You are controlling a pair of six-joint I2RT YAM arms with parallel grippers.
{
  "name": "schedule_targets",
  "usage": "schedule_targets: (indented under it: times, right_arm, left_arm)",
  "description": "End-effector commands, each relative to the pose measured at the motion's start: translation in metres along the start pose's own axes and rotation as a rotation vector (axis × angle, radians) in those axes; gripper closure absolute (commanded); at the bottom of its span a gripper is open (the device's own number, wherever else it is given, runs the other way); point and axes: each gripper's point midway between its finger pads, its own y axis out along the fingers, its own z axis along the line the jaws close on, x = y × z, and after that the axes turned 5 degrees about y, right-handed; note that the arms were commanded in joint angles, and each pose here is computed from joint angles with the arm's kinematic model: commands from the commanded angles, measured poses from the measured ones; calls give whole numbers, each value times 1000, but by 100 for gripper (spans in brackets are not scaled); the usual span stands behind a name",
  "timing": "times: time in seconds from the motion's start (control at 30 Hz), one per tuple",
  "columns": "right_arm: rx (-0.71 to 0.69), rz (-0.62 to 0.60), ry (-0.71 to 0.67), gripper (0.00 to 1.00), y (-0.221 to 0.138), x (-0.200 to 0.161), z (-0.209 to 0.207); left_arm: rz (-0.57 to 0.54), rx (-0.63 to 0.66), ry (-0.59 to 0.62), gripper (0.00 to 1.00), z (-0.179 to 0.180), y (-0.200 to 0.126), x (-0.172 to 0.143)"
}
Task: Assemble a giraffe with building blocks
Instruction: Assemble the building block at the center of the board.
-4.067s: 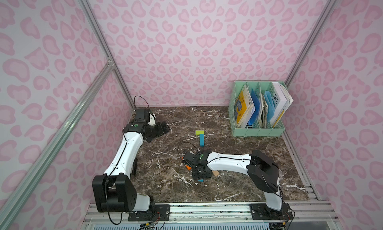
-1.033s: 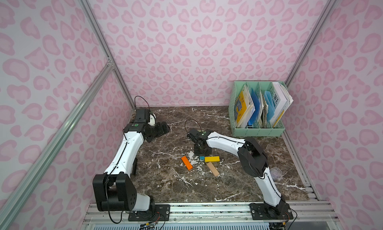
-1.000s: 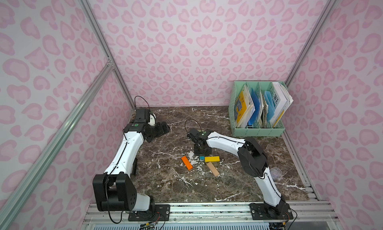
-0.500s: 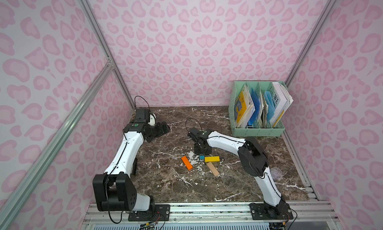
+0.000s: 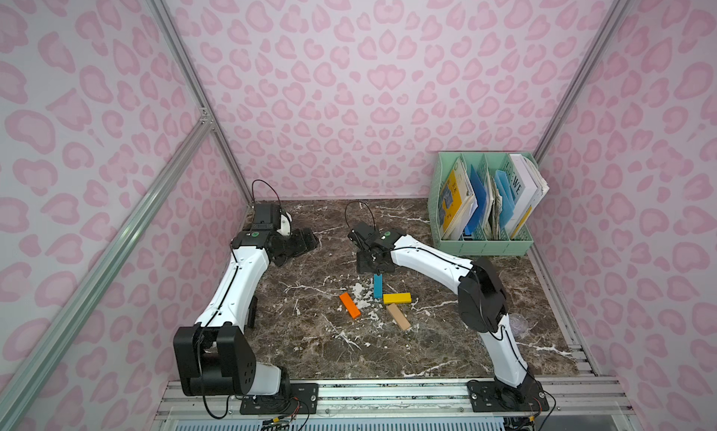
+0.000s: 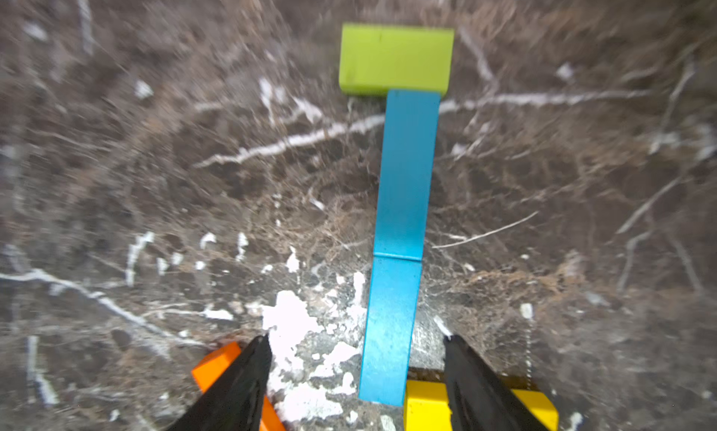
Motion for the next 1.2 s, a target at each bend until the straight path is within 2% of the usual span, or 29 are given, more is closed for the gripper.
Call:
schedule_targets:
  times: [0.0,0.13,0.33,0.5,0.87,1.17]
  right_arm:
    - [-99,-36,-45,27,-25,4,-30]
    - [-74,6,-33,27,-30,-25,-57]
    - [-60,116,-4,29,-9,-88,-94]
    - [-75,160,13,30,3,-114,-111]
    - [-86,208,11,30,15,-140,-119]
    - [-129,219,19,30,30,-141,-125]
  left_arm:
    - [-12,-9,13,10,-2,-3,3]
    - [-15,-6,15,10,-2,-3,3]
    - [-12,-3,15,10,-1,-2,2]
    - [-10,3,15,10,0,-1,2]
    - [-9,14,15,10,2,0,3]
    - [-5,16,17,10,3,0,2]
